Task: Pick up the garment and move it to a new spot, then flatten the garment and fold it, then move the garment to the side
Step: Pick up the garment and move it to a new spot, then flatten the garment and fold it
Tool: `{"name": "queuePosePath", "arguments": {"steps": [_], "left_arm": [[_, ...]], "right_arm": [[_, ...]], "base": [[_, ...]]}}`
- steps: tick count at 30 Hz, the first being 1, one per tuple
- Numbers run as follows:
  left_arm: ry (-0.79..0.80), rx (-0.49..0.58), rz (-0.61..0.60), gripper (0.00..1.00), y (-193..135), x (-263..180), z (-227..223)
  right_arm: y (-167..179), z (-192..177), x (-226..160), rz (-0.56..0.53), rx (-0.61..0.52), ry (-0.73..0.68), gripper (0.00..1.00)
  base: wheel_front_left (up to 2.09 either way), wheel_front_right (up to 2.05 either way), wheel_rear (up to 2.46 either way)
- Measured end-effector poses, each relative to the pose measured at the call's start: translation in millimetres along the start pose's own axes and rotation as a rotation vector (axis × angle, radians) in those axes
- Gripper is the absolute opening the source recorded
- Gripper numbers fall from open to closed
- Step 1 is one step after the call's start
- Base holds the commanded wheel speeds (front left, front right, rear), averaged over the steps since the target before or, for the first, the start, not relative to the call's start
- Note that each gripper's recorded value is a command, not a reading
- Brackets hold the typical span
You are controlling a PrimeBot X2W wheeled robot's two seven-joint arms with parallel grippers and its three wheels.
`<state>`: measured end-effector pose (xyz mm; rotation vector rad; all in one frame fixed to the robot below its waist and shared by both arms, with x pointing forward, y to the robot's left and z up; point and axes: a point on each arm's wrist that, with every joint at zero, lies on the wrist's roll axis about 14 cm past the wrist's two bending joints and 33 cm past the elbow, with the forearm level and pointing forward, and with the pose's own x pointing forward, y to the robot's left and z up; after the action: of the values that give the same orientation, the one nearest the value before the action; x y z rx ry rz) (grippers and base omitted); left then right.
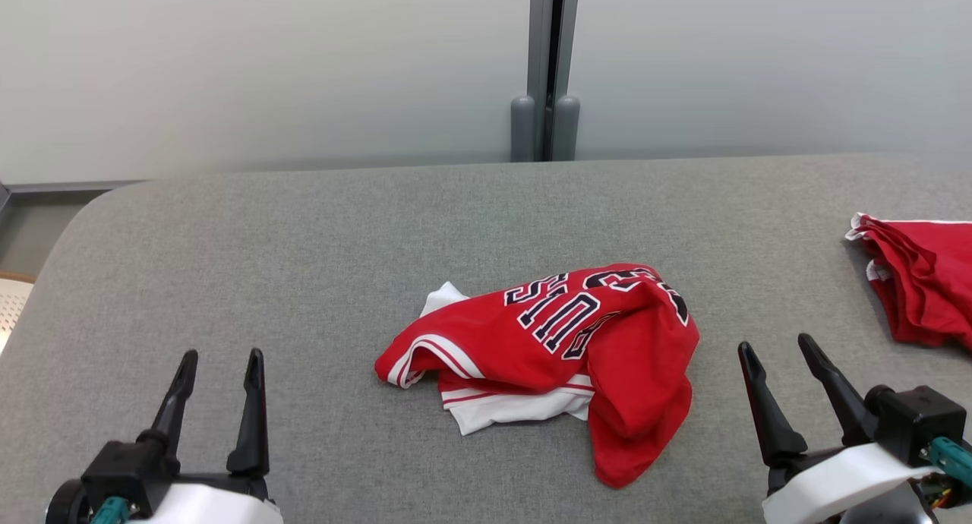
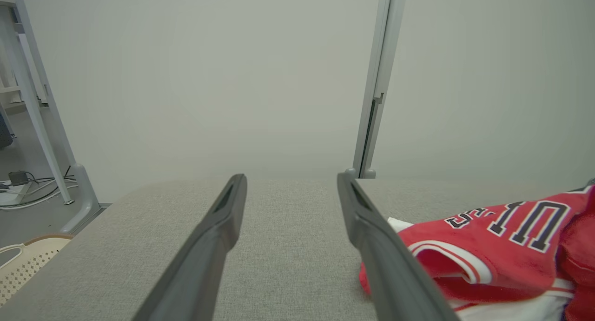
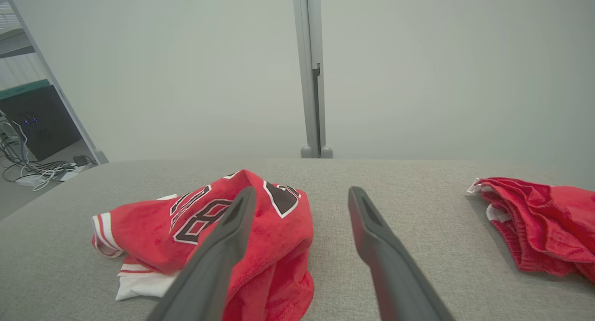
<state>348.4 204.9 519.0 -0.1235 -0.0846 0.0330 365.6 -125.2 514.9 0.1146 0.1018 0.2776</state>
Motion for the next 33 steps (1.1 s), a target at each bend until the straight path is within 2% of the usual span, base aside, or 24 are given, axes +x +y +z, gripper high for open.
{"name": "queuePosePath", "arguments": {"steps": [14, 33], "left_arm": [[0.043, -0.002, -0.041, 1.0, -16, -21, 0], [0.066, 0.005, -0.04, 1.0, -17, -24, -3]], "right_arm": [[-4, -4, -25, -0.028, -0.004, 0.012, 1.0], [0, -7, -23, -0.02, 0.009, 0.021, 1.0]], "base": [[0.0, 0.0, 0.0], [0.0, 0.0, 0.0]]}}
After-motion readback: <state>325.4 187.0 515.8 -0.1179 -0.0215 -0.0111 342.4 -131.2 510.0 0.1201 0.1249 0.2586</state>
